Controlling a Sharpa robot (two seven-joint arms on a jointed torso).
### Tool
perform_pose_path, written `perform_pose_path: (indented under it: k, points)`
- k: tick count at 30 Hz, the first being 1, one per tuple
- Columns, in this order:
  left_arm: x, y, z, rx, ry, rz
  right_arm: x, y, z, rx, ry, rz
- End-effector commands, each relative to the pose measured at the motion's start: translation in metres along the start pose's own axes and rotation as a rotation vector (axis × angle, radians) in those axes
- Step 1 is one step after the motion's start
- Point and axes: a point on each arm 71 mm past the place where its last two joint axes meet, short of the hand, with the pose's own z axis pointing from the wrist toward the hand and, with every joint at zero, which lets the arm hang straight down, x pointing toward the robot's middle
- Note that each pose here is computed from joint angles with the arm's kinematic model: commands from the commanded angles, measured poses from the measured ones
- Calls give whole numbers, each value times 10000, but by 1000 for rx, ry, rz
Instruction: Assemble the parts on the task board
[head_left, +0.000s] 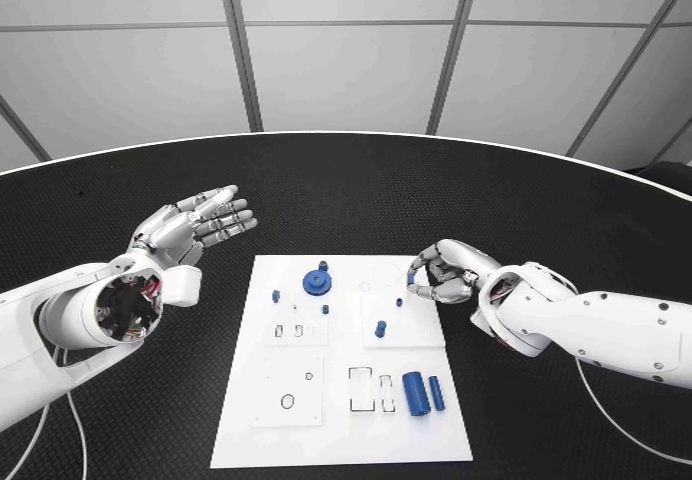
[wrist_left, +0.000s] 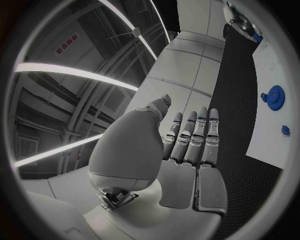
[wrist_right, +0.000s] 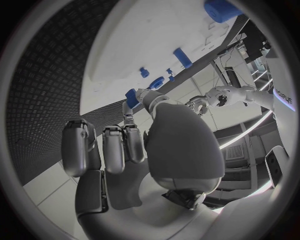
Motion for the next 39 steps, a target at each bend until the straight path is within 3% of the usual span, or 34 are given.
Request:
perform_pose_path:
  k: [1, 8, 17, 28, 39]
  points:
    - [-25, 3, 22, -1, -6, 2, 13, 223, 27, -38, 10, 20]
    - [-35, 27, 70, -13, -2, 0, 120, 683, 125, -131, 50, 55]
    - [-12, 44, 85, -18, 4, -1, 425, 1086, 346, -233, 94, 45]
    - [35, 63, 103, -23, 13, -4, 778, 1382, 461, -282, 148, -42]
    - [75, 74, 106, -26, 22, -6, 1044, 1456, 530, -274, 214, -85]
